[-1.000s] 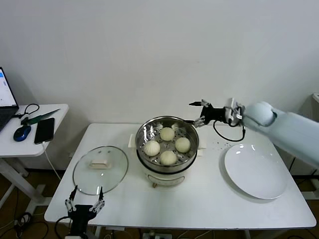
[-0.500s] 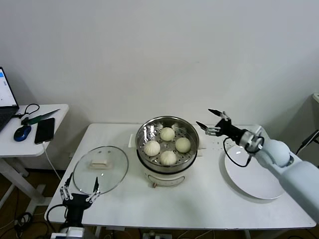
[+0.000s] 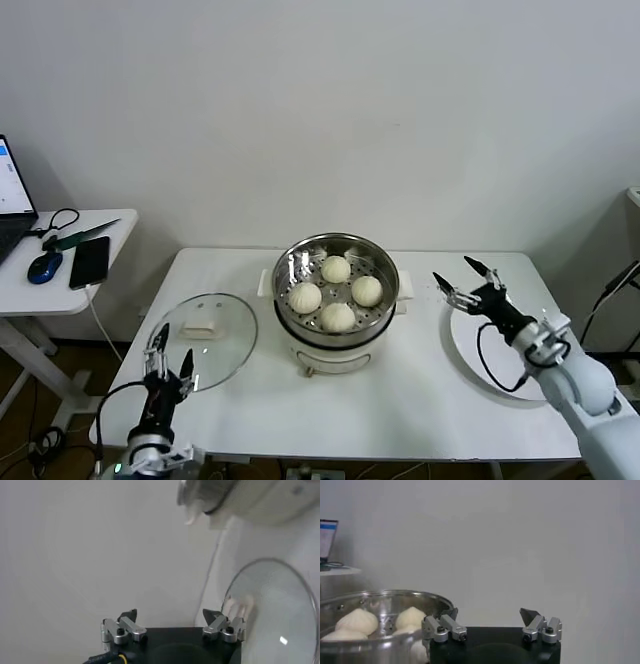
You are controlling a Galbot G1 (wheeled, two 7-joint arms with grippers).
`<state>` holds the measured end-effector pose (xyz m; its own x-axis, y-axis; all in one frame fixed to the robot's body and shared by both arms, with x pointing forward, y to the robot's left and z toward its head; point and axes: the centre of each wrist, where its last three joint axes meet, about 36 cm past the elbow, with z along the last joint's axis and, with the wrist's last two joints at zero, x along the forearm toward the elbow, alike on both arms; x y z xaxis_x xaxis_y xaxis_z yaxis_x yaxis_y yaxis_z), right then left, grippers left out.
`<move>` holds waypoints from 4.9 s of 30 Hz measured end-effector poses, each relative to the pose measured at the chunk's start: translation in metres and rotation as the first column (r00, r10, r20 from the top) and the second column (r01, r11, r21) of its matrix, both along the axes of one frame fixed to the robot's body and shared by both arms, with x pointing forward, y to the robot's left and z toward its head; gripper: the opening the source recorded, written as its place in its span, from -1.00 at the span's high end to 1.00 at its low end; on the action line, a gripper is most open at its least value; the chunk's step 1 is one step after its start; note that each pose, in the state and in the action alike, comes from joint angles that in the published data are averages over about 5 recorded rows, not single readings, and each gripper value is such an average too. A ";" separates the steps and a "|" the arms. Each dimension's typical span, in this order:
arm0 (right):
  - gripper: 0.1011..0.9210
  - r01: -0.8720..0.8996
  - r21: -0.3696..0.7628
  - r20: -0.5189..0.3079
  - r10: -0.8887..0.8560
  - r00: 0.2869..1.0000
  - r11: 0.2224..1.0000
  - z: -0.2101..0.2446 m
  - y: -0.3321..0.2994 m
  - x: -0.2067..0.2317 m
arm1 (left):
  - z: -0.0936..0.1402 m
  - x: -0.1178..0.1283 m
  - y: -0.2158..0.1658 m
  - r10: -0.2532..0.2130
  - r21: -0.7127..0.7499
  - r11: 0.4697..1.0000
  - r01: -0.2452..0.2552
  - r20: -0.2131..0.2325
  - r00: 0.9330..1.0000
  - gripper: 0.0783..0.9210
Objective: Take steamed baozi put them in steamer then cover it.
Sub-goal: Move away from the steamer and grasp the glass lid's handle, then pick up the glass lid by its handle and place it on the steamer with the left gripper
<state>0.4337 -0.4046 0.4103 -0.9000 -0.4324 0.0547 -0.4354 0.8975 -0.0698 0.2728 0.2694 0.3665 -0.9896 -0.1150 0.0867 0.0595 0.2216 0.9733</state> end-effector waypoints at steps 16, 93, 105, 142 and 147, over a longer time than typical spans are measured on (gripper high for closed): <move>-0.76 0.134 0.027 -0.078 -0.131 0.988 0.991 -0.041 -0.019 -0.059 | -0.064 0.057 0.002 -0.032 0.279 0.959 0.048 -0.062 0.998 -0.77; -0.76 0.101 -0.140 -0.095 -0.115 0.989 0.985 -0.064 -0.045 -0.056 | -0.010 0.113 0.047 0.029 0.337 0.940 -0.054 0.077 0.997 0.83; -0.76 0.085 -0.178 -0.099 -0.103 0.990 0.980 -0.065 -0.048 -0.041 | 0.063 0.098 0.005 0.053 0.331 0.936 -0.117 0.198 0.979 0.83; -0.76 0.108 -0.206 -0.100 -0.131 0.986 0.973 -0.078 -0.070 -0.038 | 0.083 0.159 -0.245 -0.162 0.255 0.957 0.135 0.085 0.983 0.83; -0.76 0.109 -0.209 -0.100 -0.132 0.986 0.972 -0.078 -0.072 -0.039 | 0.075 0.165 -0.258 -0.167 0.255 0.956 0.144 0.069 0.984 0.83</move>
